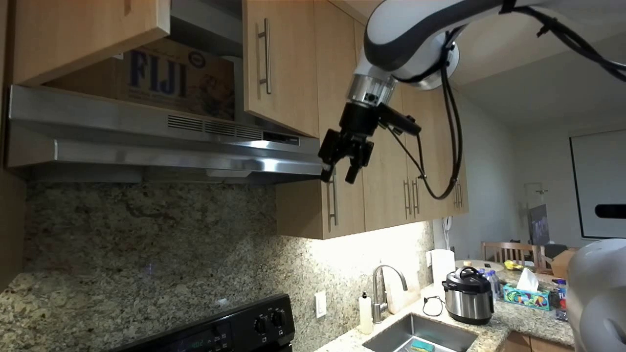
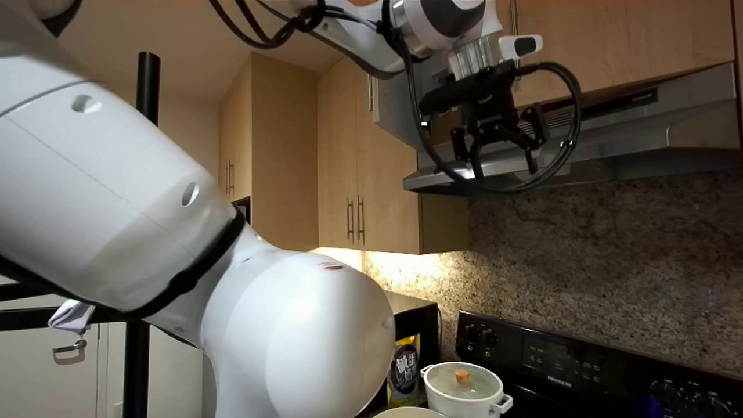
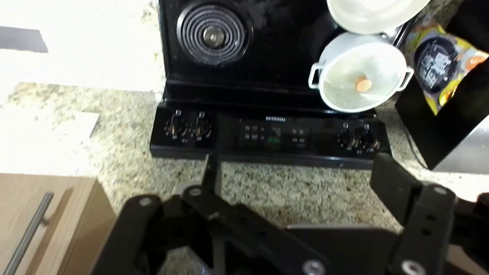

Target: Close the cabinets left door completely

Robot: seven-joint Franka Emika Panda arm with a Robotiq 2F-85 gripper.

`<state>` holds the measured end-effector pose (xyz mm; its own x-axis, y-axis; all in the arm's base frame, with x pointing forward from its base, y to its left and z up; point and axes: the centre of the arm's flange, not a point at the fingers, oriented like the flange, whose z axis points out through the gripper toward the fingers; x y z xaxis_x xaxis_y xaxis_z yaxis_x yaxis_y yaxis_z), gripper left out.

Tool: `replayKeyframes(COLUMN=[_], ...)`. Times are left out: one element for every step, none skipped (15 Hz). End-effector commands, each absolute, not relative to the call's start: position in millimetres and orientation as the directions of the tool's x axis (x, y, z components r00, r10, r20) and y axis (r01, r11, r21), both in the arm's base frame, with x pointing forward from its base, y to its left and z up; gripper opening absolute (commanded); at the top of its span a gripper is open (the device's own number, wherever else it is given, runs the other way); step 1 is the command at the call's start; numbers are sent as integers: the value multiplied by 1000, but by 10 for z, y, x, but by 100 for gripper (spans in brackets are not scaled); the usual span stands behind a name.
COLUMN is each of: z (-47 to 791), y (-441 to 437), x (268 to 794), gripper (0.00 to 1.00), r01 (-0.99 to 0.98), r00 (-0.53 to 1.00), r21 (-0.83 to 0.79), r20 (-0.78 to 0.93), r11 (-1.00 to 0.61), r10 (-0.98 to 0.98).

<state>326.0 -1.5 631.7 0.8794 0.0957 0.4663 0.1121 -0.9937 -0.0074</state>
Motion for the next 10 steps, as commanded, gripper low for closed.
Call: replayKeyframes(z=[5754,5607,5478,5332,5202,5066,4951,4856,4778,4718], y=[4,-8,-22,-43,-64,-75,-73,-74,-79,-83], x=[3377,3388,3395,3404,3412,3416,3417,3411,3398,3375], gripper=[100,100,100,100,100,100,100,100,100,100], r01=[32,-8,-44,-79,-107,-126,-150,-171,-188,-206], r00=[954,966,976,982,986,989,988,985,982,978], r21=[-72,-66,-71,-79,-91,-101,-106,-111,-123,-140], r20=[301,256,212,167,118,66,17,-20,-49,-68], r11=[-997,-998,-996,-994,-990,-987,-983,-979,-974,-968], r10=[9,-25,-58,-92,-117,-133,-153,-170,-184,-199])
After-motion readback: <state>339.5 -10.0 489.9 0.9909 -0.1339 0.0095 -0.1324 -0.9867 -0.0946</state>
